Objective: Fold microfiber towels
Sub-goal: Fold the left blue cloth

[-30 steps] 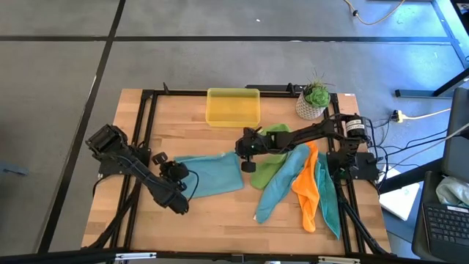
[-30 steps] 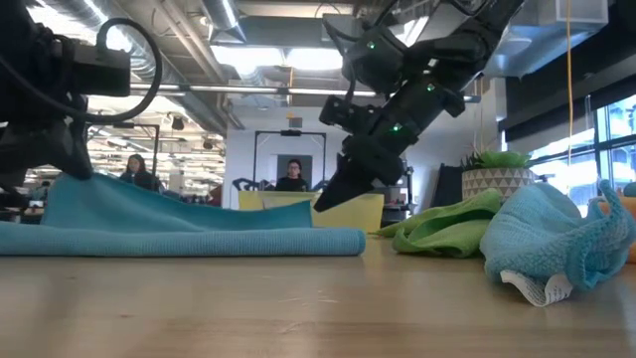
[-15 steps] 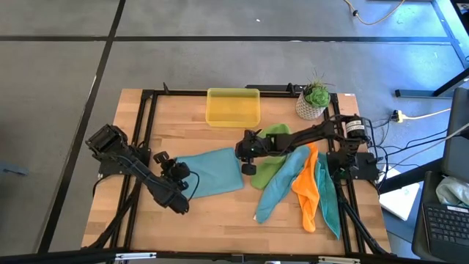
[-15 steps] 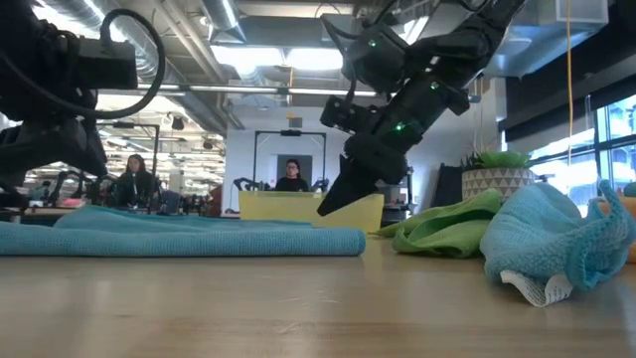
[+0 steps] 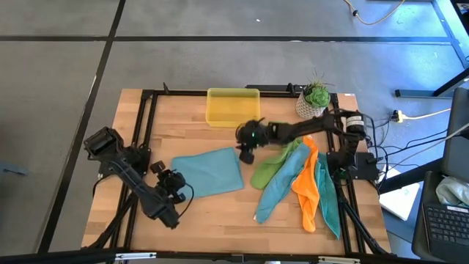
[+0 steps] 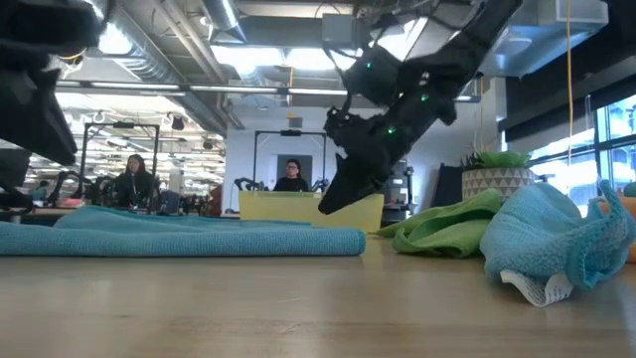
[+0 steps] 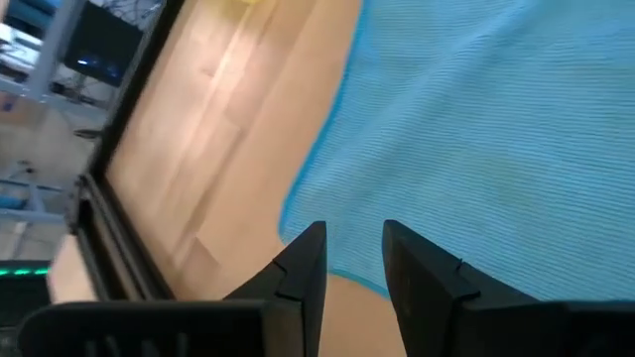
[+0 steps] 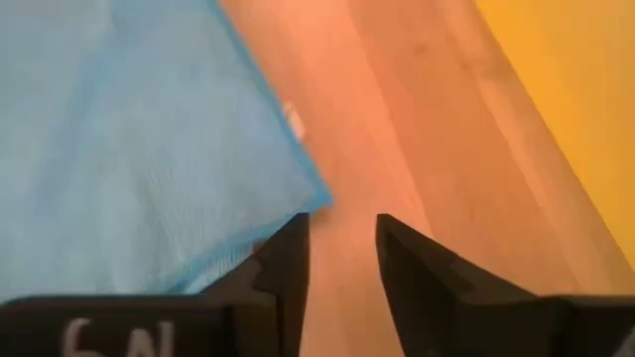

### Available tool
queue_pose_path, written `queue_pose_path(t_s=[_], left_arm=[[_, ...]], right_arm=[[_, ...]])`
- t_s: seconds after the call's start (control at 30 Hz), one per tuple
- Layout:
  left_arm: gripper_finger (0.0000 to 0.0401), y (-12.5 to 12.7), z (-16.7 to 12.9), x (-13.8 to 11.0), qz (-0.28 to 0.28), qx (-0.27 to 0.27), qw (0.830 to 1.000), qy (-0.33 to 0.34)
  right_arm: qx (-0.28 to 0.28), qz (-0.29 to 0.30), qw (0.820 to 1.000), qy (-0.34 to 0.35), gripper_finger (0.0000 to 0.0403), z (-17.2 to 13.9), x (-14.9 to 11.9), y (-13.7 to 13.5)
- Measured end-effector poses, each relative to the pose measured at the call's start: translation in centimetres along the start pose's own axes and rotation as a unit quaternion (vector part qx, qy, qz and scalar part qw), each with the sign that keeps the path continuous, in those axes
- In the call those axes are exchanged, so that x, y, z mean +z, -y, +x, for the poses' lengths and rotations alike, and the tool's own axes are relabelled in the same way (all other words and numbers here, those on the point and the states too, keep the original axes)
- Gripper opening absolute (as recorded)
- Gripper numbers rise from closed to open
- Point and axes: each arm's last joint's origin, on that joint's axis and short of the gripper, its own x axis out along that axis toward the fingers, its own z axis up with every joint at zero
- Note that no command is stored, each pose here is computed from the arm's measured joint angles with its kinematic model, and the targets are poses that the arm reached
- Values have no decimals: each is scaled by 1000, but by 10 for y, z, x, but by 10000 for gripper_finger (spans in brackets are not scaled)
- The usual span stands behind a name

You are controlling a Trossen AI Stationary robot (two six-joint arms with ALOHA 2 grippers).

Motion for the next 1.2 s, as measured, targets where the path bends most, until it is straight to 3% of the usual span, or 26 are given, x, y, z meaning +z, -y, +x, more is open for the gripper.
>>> queue_pose_path(t_s=[0.17, 0.33, 0.47, 0.63, 0.87, 1.2], left_arm=[[94, 2, -11, -10, -15, -19, 1000, 14], [94, 2, -17, -16, -30, -28, 998, 39], [94, 2, -19, -16, -45, -34, 994, 96], [94, 5, -21, -11, -97, -57, 976, 189], [94, 7, -21, -11, -81, -60, 977, 187], [94, 9, -22, -13, -84, -69, 977, 183]], right_arm=[[89, 50, 994, 42, 174, -3, 12, 20], [93, 29, 994, 52, 197, 5, 10, 14], [85, 14, 995, 47, 194, 18, 6, 13], [85, 9, 996, 32, 184, 33, 15, 12], [78, -17, 996, -42, 173, 47, 14, 13], [104, -17, 993, -59, 148, 47, 12, 12]])
